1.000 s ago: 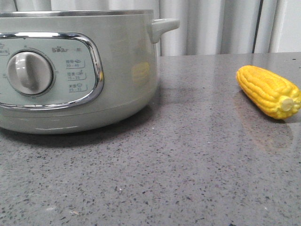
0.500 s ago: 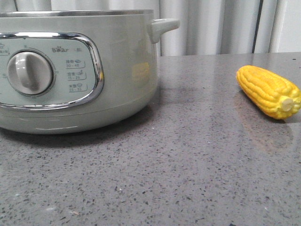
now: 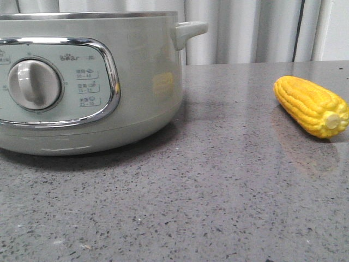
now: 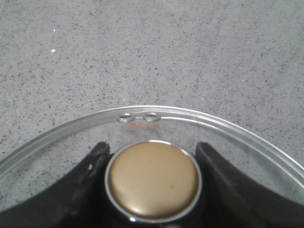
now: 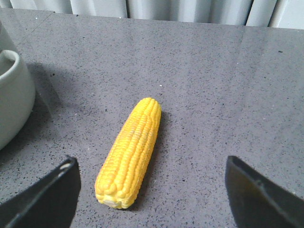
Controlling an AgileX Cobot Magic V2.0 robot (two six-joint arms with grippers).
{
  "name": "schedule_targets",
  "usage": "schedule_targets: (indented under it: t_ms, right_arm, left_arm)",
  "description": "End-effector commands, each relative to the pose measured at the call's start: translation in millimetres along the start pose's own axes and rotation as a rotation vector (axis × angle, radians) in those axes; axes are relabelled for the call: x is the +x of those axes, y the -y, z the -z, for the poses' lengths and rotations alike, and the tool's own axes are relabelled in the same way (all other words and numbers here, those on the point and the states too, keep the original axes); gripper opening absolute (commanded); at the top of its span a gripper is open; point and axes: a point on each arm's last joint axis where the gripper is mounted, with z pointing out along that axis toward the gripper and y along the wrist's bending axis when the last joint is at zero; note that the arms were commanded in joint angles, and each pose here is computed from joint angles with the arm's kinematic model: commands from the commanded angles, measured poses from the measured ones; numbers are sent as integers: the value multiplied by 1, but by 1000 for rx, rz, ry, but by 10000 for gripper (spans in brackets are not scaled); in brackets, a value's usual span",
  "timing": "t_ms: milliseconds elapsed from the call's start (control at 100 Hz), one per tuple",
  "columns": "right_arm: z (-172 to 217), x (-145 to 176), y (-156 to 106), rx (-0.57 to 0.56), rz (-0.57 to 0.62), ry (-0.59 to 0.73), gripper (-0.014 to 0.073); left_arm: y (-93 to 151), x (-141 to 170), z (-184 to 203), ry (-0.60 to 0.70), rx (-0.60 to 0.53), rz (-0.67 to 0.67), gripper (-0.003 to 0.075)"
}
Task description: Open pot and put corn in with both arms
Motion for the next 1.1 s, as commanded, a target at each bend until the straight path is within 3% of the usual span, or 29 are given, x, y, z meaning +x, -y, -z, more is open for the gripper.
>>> schedule_targets:
  t_ms: [0, 60, 220, 430, 650, 780, 930, 1090]
  right_arm:
    - [2, -13, 0, -1, 8, 87, 552]
    - [2, -13, 0, -1, 8, 86, 552]
    - [2, -13, 0, -1, 8, 86, 552]
    - [2, -13, 0, -1, 8, 86, 552]
    - [0, -13, 0, -1, 8, 82, 552]
    - [-3, -13, 0, -4, 2, 68, 552]
    - [-10, -11, -2, -22, -36, 32, 552]
    - [-30, -4, -4, -39, -73, -80, 552]
  left_arm:
    - [2, -22, 5, 138, -2, 11, 87]
    - [2, -22, 5, 136, -1, 11, 116]
    - [2, -21, 5, 131, -1, 10, 307]
    - [2, -20, 5, 119, 2, 10, 356]
    - [4, -21, 8, 129, 9, -13, 513]
    - [16, -36, 25, 268, 53, -30, 515]
    - [37, -64, 72, 487, 158, -44, 509]
    - [47, -74, 132, 649, 277, -45, 440]
